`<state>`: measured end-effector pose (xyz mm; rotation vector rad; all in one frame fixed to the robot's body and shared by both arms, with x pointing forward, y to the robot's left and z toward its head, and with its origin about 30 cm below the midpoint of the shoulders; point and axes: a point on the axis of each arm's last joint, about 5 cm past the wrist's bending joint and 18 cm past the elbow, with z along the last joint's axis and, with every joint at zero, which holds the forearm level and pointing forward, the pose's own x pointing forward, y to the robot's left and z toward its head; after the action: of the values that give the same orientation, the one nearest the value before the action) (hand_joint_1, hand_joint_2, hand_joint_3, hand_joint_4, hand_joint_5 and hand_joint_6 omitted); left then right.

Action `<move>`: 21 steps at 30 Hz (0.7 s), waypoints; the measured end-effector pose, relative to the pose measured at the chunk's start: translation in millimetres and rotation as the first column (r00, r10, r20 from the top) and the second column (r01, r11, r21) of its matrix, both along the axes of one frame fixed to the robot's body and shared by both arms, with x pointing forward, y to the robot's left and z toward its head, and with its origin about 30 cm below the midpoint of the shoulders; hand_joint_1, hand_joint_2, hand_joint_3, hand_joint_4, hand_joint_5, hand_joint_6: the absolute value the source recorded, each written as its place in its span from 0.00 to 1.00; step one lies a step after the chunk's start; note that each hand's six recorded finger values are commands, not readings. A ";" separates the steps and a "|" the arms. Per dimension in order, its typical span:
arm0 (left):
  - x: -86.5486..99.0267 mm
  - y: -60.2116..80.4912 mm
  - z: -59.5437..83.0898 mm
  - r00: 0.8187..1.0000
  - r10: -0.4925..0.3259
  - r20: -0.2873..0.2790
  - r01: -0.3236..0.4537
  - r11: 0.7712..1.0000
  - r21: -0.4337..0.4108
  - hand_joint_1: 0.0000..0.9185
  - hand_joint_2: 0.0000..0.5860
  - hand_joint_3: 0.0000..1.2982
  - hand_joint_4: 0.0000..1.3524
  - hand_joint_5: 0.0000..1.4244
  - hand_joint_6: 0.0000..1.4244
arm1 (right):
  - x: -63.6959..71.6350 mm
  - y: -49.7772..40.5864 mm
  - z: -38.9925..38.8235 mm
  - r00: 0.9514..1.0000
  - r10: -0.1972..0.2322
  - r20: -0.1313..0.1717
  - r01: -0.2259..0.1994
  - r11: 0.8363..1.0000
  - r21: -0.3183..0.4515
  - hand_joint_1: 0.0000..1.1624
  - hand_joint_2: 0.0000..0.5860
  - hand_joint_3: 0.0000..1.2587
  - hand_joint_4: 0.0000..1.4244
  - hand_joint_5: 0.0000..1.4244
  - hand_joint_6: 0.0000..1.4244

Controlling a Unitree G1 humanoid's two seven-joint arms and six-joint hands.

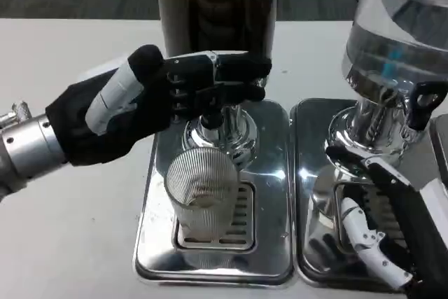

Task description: Grasp the cup under the faucet to collect the drink, then remove the cup.

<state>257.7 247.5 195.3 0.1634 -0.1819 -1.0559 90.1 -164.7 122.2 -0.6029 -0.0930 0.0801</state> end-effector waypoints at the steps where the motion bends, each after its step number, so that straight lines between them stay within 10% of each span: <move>1: -0.3 -1.1 0.1 1.000 0.001 0.002 -0.001 1.000 0.003 0.00 0.06 0.16 0.06 0.10 0.03 | 0.0 -1.3 0.2 1.000 -0.001 -0.002 0.001 1.000 0.000 0.38 1.00 0.22 0.12 0.10 0.09; 21: -5.3 -4.7 0.8 0.998 0.020 0.051 -0.021 0.999 0.034 0.00 0.05 0.16 0.07 0.10 0.02 | 7.2 -7.5 3.7 0.999 0.027 -0.017 -0.026 0.998 0.053 0.38 1.00 0.22 0.12 0.10 0.09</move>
<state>252.4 242.8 196.1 0.2230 -0.2075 -1.0355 97.4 -172.2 125.9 -0.5487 -0.0862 0.1087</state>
